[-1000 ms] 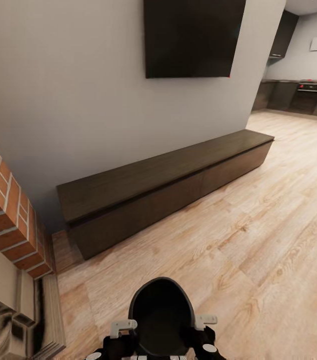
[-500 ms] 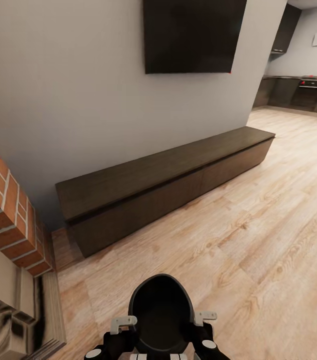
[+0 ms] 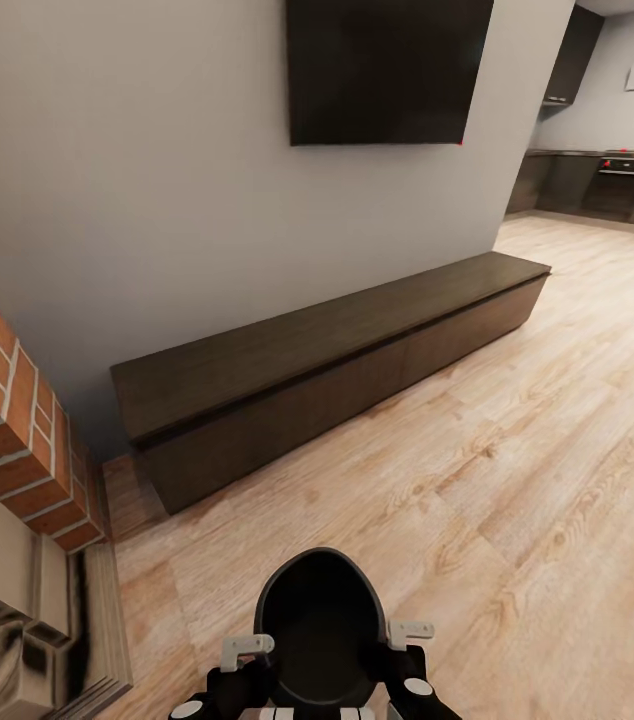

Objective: Place each of the two pumpkins and all three candles from the living room inside a cabinet in the living room (use any cabinet), then make sure every cabinet is closed, and position the cauldron so it is next to a table in the living room.

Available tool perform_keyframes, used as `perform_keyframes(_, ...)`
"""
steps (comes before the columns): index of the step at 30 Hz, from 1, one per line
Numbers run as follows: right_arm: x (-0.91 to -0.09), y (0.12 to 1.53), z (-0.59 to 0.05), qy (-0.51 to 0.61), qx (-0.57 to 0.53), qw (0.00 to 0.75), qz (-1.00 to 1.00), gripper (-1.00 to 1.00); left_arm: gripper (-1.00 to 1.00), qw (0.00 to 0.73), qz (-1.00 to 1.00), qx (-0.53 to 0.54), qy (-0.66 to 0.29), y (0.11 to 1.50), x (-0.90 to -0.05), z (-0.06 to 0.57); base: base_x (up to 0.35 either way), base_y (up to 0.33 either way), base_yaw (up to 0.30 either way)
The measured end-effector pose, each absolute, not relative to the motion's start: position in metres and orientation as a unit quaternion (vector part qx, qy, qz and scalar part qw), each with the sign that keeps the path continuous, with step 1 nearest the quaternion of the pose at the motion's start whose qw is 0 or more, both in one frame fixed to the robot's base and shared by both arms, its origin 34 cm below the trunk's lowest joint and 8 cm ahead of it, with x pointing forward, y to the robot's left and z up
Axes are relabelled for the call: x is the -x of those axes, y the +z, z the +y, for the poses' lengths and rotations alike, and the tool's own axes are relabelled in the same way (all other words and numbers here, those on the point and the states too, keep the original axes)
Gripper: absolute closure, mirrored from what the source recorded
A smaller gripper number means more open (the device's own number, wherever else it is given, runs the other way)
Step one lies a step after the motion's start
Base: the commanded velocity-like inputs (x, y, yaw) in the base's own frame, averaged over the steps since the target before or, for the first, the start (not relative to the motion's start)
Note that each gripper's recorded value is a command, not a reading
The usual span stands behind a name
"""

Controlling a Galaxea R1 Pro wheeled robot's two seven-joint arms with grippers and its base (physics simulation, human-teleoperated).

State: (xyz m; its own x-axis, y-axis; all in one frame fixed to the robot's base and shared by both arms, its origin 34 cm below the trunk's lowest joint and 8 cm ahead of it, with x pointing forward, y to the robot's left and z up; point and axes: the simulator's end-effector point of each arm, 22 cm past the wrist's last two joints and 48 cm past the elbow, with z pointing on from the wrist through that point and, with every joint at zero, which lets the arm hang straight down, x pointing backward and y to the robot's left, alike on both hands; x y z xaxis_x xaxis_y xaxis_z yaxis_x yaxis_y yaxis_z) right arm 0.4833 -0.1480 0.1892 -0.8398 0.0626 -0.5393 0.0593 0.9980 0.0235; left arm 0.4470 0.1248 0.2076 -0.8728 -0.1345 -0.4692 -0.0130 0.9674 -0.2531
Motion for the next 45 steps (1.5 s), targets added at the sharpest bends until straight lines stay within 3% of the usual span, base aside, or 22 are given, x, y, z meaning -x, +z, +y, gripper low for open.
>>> perform_keyframes(45,-0.498,0.252,-0.151,0.001,-0.027,0.300,0.953,1.00,1.00,0.284,0.951,0.029,-0.117,0.275,-0.475,0.127,0.000,0.000,0.000)
